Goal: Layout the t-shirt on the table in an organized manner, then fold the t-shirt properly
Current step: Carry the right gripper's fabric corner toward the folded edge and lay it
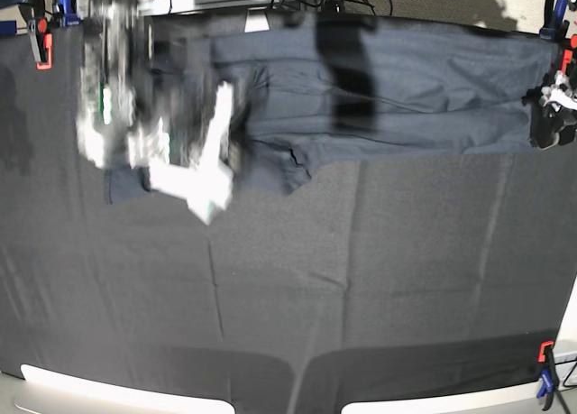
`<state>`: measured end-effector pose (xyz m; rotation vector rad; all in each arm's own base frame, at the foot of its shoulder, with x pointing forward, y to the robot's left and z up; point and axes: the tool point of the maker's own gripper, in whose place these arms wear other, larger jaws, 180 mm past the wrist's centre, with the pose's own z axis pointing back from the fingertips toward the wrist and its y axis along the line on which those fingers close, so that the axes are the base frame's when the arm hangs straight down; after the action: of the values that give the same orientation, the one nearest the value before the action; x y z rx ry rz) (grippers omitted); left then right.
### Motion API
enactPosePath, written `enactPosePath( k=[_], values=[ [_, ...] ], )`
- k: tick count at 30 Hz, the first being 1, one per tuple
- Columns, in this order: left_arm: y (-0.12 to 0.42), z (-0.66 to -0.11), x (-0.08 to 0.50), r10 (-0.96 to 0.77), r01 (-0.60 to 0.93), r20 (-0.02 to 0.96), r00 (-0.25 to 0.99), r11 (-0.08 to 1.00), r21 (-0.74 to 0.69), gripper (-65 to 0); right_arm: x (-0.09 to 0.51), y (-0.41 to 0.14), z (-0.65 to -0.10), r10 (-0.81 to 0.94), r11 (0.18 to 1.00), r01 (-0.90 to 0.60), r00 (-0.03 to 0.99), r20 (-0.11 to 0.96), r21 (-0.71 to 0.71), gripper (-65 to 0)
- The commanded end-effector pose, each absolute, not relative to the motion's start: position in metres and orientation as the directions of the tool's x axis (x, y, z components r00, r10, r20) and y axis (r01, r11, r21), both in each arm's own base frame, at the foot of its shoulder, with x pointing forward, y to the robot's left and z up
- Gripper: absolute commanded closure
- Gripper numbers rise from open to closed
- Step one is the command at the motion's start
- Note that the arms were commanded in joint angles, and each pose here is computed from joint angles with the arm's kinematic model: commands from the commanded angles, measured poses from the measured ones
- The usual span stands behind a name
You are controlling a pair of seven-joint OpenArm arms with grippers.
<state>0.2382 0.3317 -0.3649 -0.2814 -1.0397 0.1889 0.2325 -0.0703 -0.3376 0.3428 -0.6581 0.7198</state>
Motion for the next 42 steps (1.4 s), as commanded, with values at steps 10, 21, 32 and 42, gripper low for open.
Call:
enactPosePath(
  k=[10, 21, 32, 42],
  values=[
    [0.337, -0.347, 0.247, 0.27, 0.003, 0.853, 0.447, 0.953, -0.303, -30.1, 0.168, -0.054, -0.34, 0.456, 0.686, -0.709, 0.595, 0.662, 0.165, 0.0],
    [0.337, -0.347, 0.246, 0.27, 0.003, 0.852, 0.449, 0.953, -0.303, -30.1, 0.147, -0.04, -0.337, 0.401, 0.649, -0.706, 0.635, 0.66, 0.285, -16.4],
    [0.337, -0.347, 0.246, 0.268, 0.003, 0.851, 0.451, 0.953, -0.302, -30.1, 0.167, -0.029, -0.315, 0.336, 0.613, -0.728, 0.591, 0.734, 0.305, -25.7],
    [0.337, -0.371, 0.23, 0.232, -0.019, 0.791, 0.566, 0.963, -0.269, -30.1, 0.218, -0.047, -0.298, 0.387, 0.669, -0.733, 0.486, 0.783, 0.124, -25.6]
  ],
)
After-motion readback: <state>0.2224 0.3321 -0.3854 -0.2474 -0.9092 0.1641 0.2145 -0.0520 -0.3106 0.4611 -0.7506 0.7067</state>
